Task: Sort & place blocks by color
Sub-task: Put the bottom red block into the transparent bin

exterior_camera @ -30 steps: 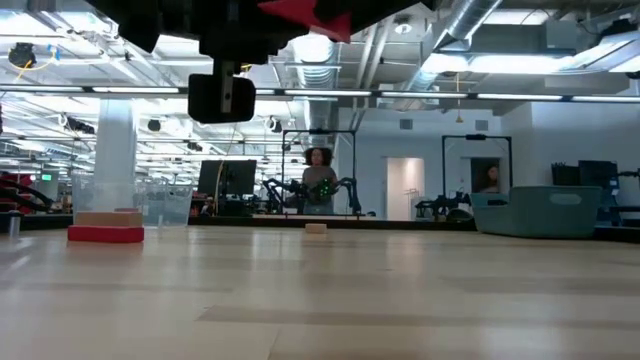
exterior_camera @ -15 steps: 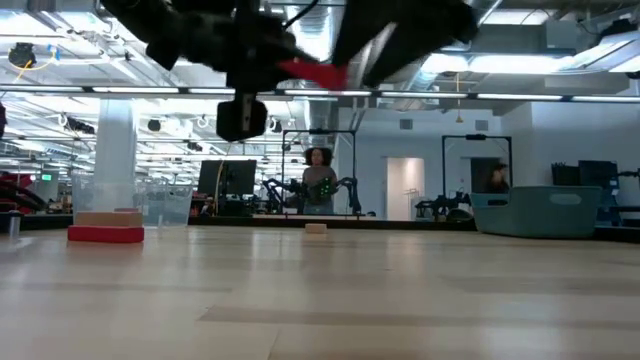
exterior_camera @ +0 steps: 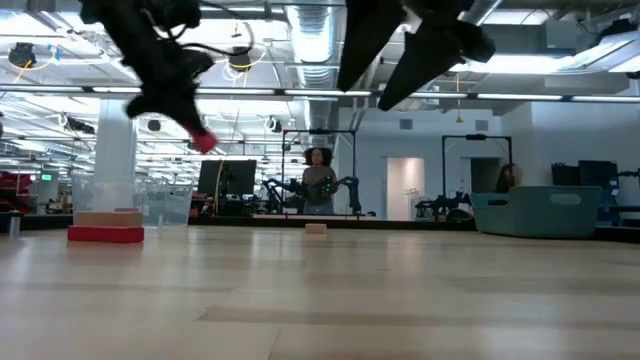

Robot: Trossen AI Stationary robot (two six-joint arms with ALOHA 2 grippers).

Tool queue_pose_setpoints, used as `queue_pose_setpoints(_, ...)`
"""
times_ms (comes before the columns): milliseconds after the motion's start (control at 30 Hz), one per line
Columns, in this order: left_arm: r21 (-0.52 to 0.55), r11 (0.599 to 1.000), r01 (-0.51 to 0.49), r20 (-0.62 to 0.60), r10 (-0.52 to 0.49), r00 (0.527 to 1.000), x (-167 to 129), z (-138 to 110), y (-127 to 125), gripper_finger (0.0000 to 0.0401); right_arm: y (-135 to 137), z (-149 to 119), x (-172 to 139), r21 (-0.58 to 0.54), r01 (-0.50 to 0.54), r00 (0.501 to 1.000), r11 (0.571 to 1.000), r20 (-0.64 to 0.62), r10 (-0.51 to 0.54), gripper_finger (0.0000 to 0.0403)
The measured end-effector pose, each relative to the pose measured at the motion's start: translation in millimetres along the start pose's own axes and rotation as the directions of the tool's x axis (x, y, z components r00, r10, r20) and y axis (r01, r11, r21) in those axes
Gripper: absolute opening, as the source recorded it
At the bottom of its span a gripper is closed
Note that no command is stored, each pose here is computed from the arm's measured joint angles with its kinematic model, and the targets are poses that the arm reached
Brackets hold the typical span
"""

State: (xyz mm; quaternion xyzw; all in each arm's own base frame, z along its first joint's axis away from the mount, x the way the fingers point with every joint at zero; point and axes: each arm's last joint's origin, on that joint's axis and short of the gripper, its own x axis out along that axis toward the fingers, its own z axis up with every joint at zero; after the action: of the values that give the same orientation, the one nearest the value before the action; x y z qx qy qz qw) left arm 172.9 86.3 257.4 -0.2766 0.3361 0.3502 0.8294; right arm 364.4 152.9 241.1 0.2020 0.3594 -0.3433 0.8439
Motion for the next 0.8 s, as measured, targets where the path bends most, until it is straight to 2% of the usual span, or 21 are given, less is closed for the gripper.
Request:
queue_pose_setpoints(167,-0.047,0.962,-0.268,0.046,0.27,0.962,-13.3,4.8,38.9,0.0013,-3.5,12.4,9.4,0.047,0.004,1.0,0.999,0.009,-0.005,0.0276)
queue_pose_setpoints(300,-0.103,0.917,-0.385,-0.011,0.386,0.922,-4.7,9.8,63.9,0.0014,-4.9,24.8,19.0,0.109,-0.035,0.999,0.993,-0.025,0.038,0.0276)
queue_pose_setpoints(500,-0.187,0.888,-0.421,-0.135,0.401,0.906,16.9,3.7,84.2,0.0028,-5.8,34.8,27.2,0.165,-0.096,0.988,0.982,-0.105,0.114,0.0276)
queue_pose_setpoints(800,-0.174,0.866,-0.468,-0.258,0.418,0.871,40.9,-13.9,91.5,0.0056,1.0,25.0,21.0,0.2,-0.116,0.983,0.973,-0.116,0.141,0.0276)
